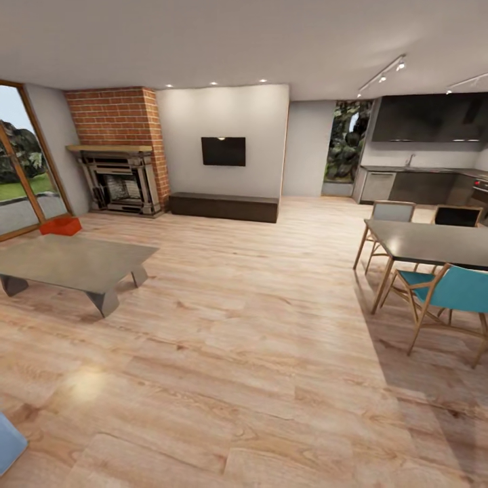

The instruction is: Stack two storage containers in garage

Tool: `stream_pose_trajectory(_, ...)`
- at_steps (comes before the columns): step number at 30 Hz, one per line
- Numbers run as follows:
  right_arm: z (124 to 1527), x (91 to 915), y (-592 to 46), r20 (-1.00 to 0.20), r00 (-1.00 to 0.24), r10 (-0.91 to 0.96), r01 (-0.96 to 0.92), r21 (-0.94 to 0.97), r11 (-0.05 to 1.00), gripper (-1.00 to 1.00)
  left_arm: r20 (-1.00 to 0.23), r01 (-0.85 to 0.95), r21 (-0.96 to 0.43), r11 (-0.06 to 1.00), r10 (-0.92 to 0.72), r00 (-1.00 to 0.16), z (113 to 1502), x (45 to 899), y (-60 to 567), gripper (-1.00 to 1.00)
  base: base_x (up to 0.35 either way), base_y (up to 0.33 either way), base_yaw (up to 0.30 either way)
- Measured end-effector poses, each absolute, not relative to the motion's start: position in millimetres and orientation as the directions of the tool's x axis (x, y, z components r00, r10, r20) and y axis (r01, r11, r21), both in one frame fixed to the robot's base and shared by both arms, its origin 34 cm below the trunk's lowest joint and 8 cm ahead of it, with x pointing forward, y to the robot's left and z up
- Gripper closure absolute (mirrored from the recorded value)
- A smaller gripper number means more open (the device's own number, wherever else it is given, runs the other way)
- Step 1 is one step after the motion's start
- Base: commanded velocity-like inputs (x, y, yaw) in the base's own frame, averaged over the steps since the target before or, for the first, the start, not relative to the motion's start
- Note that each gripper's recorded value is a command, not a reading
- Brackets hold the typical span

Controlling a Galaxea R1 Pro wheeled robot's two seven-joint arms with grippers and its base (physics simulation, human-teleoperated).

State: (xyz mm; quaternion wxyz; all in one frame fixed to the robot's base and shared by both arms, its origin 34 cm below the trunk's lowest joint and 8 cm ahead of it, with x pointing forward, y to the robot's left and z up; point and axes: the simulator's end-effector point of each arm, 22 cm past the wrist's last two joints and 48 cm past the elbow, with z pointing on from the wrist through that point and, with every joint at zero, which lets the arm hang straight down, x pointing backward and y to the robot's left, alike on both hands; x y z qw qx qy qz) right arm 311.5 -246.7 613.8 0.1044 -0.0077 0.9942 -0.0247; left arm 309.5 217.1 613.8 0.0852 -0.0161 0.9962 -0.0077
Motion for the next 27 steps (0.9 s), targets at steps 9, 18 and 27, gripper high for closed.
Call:
stream_pose_trajectory(9,613.8,311.3,-247.5,-0.207,-0.978,-0.020,-0.010,-0.052,0.999,-1.00,-0.170,-0.031,-0.018,0.999,-0.033,-0.985,613.8,309.5,217.1,-1.00,0.337,0.000,0.000)
stream_pose_trajectory(18,613.8,311.5,-247.7,-0.207,-0.978,-0.020,-0.010,-0.052,0.999,-1.00,-0.170,-0.031,-0.018,0.999,-0.033,-0.985,613.9,309.8,217.1,-1.00,0.337,0.000,0.000)
stream_pose_trajectory(27,613.8,311.5,-247.5,-0.207,-0.978,-0.020,-0.010,-0.051,0.999,-1.00,-0.171,-0.031,-0.018,0.999,-0.033,-0.985,613.9,310.1,217.1,-1.00,0.337,0.000,0.000)
